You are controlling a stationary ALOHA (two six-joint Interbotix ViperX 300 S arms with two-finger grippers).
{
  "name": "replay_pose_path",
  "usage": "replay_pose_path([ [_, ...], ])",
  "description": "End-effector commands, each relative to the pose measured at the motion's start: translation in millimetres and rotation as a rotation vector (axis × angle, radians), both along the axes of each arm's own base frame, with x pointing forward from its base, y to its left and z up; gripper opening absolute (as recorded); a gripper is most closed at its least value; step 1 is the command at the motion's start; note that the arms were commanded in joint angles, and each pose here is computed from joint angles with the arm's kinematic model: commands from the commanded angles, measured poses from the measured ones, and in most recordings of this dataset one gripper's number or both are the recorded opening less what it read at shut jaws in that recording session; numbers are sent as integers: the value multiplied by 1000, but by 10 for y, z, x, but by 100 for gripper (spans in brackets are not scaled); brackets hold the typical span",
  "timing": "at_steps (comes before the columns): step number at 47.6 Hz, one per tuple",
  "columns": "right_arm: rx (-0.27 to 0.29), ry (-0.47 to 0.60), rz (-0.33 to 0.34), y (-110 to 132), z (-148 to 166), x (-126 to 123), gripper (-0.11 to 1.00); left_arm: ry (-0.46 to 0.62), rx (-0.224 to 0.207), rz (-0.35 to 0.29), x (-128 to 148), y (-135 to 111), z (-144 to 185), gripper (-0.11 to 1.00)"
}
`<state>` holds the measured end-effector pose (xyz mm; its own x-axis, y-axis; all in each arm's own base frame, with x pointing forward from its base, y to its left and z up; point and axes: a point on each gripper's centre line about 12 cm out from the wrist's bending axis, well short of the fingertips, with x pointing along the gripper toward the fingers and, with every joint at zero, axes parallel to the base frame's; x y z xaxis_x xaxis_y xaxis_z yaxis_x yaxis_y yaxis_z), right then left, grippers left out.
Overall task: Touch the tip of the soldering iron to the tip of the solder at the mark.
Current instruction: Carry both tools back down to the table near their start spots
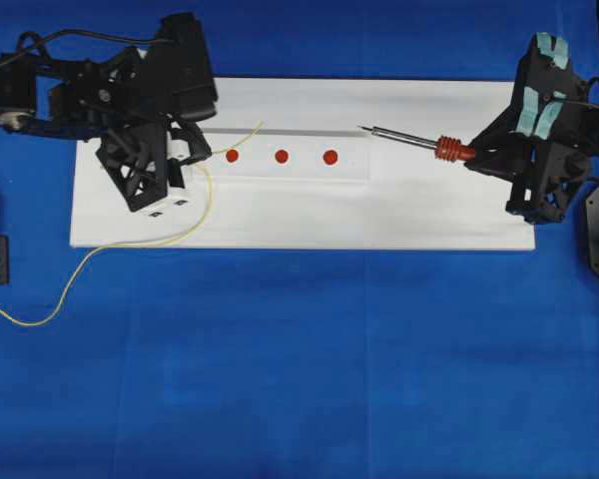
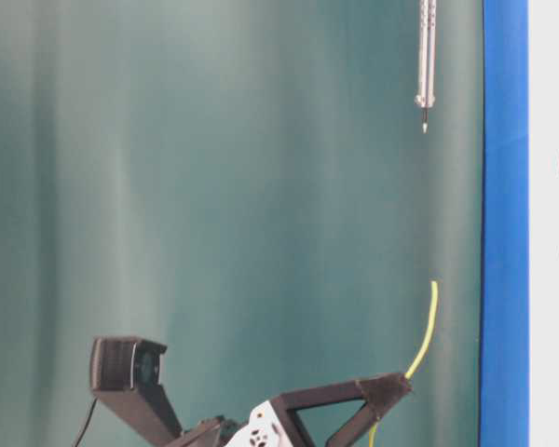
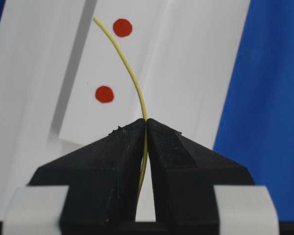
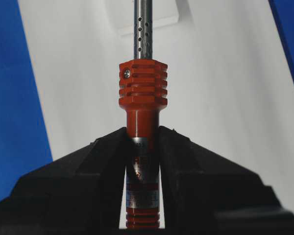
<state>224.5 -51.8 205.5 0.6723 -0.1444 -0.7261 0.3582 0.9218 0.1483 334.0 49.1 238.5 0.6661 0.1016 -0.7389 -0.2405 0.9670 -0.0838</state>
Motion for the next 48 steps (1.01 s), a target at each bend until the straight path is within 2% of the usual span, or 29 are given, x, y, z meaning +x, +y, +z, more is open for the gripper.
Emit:
replay_pose_path([
  [1, 0, -52, -3, -4, 96, 68, 6, -55, -4, 2, -18, -31, 117, 3],
  [5, 17, -87, 16, 71, 149, 112, 6, -62, -36, -8, -43, -173, 98, 3],
  [12, 35, -135, 153, 428, 228, 188, 6, -115, -93, -68, -105, -548, 94, 3],
  [17, 55, -169, 234, 667, 242, 225, 6, -178, -132, -147, -206, -875, 101, 3],
  [26, 94, -174, 325, 994, 119, 320, 6, -258, -182, -293, -418, -1342, -12, 3],
  [39, 130, -147, 411, 1420, -338, 547, 6, -264, -247, -376, -510, -1695, -612, 3],
  [48, 155, -86, 410, 1589, -699, 672, 6, -200, -246, -436, -507, -1930, -990, 3],
])
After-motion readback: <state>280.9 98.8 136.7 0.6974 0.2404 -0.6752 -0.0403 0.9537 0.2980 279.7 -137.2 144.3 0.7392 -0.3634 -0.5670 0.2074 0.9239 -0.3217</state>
